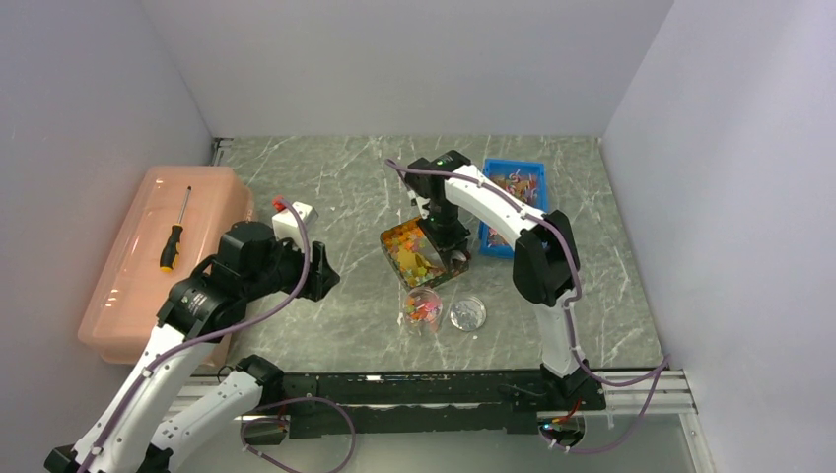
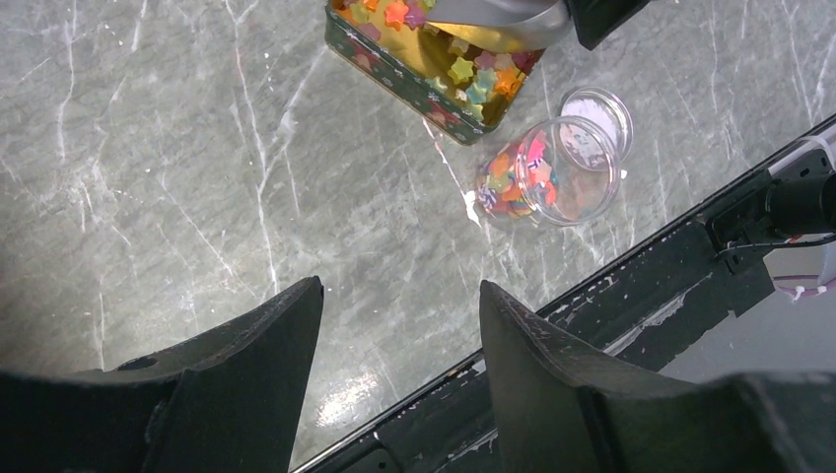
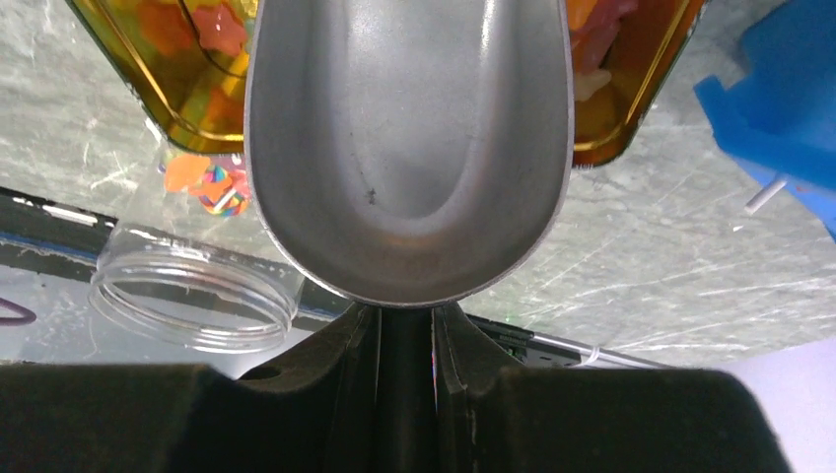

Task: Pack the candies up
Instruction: Scoop the fake candies from the storage box.

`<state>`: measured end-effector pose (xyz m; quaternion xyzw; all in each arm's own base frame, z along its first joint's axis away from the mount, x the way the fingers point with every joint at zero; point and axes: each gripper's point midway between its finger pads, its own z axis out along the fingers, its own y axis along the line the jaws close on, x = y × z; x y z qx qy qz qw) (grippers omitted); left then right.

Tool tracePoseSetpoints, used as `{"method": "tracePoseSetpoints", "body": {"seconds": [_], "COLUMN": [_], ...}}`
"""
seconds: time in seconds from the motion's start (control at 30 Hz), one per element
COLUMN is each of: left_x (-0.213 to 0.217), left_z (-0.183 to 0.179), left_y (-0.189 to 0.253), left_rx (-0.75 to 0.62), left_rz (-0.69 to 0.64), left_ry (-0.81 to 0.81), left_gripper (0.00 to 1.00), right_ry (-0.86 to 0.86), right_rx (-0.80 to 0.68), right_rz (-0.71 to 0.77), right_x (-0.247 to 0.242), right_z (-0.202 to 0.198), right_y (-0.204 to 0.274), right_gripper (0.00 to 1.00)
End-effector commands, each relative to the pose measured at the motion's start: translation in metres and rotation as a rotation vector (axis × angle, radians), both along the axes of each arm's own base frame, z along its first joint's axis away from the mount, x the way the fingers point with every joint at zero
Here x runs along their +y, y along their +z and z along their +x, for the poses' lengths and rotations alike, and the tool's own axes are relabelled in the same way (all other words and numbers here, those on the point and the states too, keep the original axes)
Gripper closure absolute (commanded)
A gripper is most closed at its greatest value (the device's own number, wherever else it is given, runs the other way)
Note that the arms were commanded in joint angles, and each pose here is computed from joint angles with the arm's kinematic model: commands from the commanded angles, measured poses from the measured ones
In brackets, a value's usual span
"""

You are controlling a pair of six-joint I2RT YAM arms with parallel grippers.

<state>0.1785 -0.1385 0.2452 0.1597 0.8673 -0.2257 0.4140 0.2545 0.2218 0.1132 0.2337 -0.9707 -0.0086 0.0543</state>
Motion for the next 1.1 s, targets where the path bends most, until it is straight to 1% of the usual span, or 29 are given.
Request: {"method": "tracePoseSetpoints", "body": {"seconds": [0.0,0.2,0.47,0.7,1.07], "left_x": [0.001,0.002,0.002,0.001,0.006], "left_z": [0.003,0.005,0.008,0.010,0.016], "left_y": [0.009,0.006,0.001,-0.004,-0.009], "left_rx": [-0.046,-0.039,-0.023,-0.007,0.009], "left_rz": [0.004,0.017,0.032,0.043,0.079], "left_ry": [-0.002,0.003,0.010,0.014,0.044], "left_gripper": [0.35,0.35,0.35,0.35,0.36], "right_ry": [-0.011,-0.015,-0.041,-0.046,-0.038], "right_rx": [-0.004,-0.015,-0.092,-0.244,-0.406], "right_rz": [0.008,0.018,0.041,0.059,0.101], "right_x": [0.005,0.015,0.020,0.013,0.004], "right_z": [0.011,0.026,0.043,0.057,0.063], "right_y": [0.002,-0.017,-0.041,-0.053,-0.063], "right_gripper": [1.00,1.00,1.00,1.00,1.00]}}
